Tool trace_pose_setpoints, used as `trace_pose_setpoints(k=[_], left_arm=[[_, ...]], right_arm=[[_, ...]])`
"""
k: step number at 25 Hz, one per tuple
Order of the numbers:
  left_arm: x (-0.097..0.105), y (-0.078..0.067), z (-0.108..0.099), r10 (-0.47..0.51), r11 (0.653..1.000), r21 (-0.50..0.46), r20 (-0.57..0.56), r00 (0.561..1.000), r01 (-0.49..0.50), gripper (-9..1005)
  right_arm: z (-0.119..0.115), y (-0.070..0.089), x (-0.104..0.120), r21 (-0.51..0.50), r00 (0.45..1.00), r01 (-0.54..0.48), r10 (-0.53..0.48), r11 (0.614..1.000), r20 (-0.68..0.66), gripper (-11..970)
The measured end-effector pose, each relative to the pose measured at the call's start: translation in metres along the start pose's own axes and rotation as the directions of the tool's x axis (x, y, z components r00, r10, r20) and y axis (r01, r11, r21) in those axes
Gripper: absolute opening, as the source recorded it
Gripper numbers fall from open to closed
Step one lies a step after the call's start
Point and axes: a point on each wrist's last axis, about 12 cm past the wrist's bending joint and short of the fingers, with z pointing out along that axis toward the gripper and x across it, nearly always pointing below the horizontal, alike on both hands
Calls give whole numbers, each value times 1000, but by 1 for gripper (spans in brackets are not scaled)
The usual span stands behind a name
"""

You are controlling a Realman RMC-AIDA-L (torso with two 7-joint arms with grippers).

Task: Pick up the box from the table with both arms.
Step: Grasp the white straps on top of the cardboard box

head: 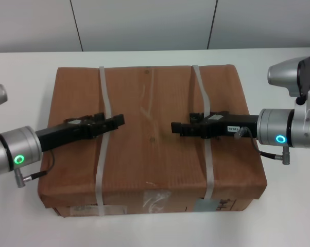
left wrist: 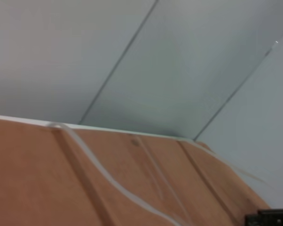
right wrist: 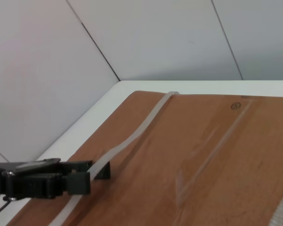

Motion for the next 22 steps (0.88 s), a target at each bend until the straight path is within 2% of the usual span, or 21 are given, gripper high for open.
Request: trace_pose_setpoints(k=[12, 22], left_arm=[[-7, -18, 26, 28, 996, 80, -42, 999, -25, 764], [-9, -20, 28, 36, 995, 90, -50, 998, -32, 743]], right_arm=[[1, 1, -4, -2, 1000, 9, -9, 1000, 13, 760], [2, 3, -7, -16, 998, 57, -57, 998, 40, 728]])
